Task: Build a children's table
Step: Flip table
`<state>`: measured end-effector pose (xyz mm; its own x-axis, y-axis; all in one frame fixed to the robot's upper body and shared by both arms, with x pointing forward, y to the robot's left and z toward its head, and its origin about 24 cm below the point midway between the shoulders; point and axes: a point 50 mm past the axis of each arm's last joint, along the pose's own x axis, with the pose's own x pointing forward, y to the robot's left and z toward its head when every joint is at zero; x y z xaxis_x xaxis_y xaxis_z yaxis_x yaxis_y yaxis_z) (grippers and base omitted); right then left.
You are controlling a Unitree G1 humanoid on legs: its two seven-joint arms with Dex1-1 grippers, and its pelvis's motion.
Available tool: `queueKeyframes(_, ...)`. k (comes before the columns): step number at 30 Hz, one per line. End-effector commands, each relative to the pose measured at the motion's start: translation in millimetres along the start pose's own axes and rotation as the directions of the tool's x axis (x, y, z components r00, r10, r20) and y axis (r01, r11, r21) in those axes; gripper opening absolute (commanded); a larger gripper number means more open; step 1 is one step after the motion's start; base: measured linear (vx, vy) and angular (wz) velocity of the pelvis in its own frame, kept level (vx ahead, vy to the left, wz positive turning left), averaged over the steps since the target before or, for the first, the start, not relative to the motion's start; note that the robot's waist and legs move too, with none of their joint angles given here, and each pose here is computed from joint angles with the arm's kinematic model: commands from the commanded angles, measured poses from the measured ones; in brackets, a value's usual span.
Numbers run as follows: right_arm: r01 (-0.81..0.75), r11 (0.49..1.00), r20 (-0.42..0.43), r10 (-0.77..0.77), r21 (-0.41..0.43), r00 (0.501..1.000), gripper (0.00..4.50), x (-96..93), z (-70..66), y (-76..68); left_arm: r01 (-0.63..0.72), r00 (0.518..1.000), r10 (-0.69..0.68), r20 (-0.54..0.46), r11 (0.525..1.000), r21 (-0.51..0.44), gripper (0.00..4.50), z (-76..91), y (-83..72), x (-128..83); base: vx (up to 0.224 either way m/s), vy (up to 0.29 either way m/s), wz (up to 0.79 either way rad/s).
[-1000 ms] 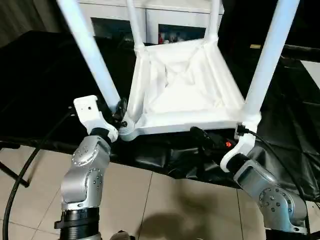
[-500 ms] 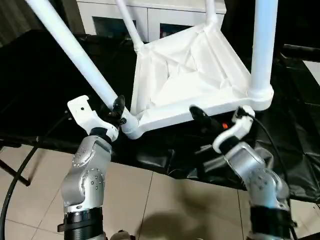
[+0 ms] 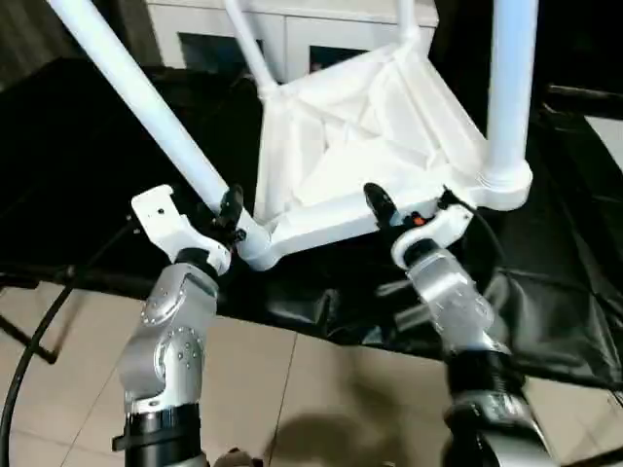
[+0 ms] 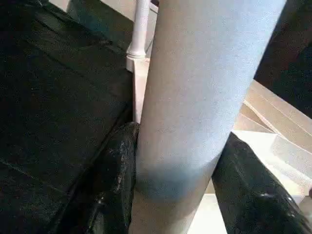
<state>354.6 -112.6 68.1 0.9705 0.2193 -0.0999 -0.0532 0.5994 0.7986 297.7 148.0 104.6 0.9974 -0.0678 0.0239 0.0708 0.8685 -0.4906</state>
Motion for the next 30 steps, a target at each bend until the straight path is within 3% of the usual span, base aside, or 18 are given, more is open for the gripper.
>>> queueKeyframes(1, 0.020, 0.998, 0.020, -0.022, 0.058, 1.000, 4.50, 5.0, 1.2, 1.0, 0.148, 0.986, -0.137, 0.093, 0.981, -0.129, 1.97, 9.8, -33.9, -2, 0.000, 0.000, 0.00)
queueKeyframes(5, 0.046, 0.992, 0.029, -0.050, 0.115, 0.998, 4.16, 12.0, 1.6, 1.7, 0.156, 0.985, -0.145, 0.093, 0.980, -0.123, 1.97, 9.6, -35.4, -2, 0.000, 0.000, 0.00)
queueKeyframes(12, 0.051, 0.991, 0.035, -0.056, 0.127, 0.998, 3.65, 15.8, 2.9, -0.1, 0.161, 0.985, -0.150, 0.090, 0.980, -0.117, 1.97, 8.1, -36.5, -3, 0.000, 0.000, 0.00)
queueKeyframes(13, 0.053, 0.991, 0.036, -0.058, 0.126, 0.998, 3.41, 16.1, 2.9, -0.5, 0.161, 0.985, -0.151, 0.089, 0.980, -0.116, 1.97, 7.9, -36.6, -3, 0.000, 0.000, 0.00)
queueKeyframes(21, 0.067, 0.995, 0.036, -0.069, 0.073, 0.997, 2.81, 17.3, 3.3, -3.2, 0.130, 0.988, -0.121, 0.095, 0.987, -0.093, 1.97, 8.2, -33.7, -3, 0.000, 0.000, 0.00)
queueKeyframes(22, 0.070, 0.996, 0.048, -0.073, 0.047, 0.996, 2.72, 17.4, 5.6, -3.0, 0.124, 0.989, -0.114, 0.097, 0.987, -0.101, 2.53, 8.6, -32.0, -3, 0.000, 0.000, 0.00)
queueKeyframes(24, 0.074, 0.997, 0.074, -0.074, 0.002, 0.994, 2.59, 17.6, 11.4, -1.8, 0.127, 0.987, -0.117, 0.108, 0.987, -0.096, 2.67, 10.7, -29.8, -4, 0.000, 0.000, 0.00)
queueKeyframes(25, 0.094, 0.994, 0.123, -0.085, -0.065, 0.989, 2.51, 17.6, 23.0, -0.4, 0.124, 0.984, -0.110, 0.144, 0.988, -0.094, 2.72, 17.1, -26.3, -6, 0.000, 0.000, 0.00)
queueKeyframes(27, 0.106, 0.988, 0.153, -0.088, -0.108, 0.984, 2.44, 17.2, 29.8, 0.4, 0.123, 0.981, -0.107, 0.161, 0.988, -0.093, 2.95, 20.5, -24.6, -7, 0.000, 0.000, 0.00)
queueKeyframes(28, 0.122, 0.979, 0.199, -0.089, -0.163, 0.976, 2.42, 15.6, 41.6, 1.4, 0.117, 0.977, -0.099, 0.190, 0.989, -0.087, 3.10, 26.4, -20.3, -8, 0.000, 0.000, 0.00)
queueKeyframes(30, 0.130, 0.974, 0.220, -0.088, -0.183, 0.971, 2.42, 14.5, 47.2, 1.9, 0.111, 0.974, -0.092, 0.206, 0.990, -0.083, 3.12, 29.3, -17.8, -9, 0.000, 0.000, 0.00)
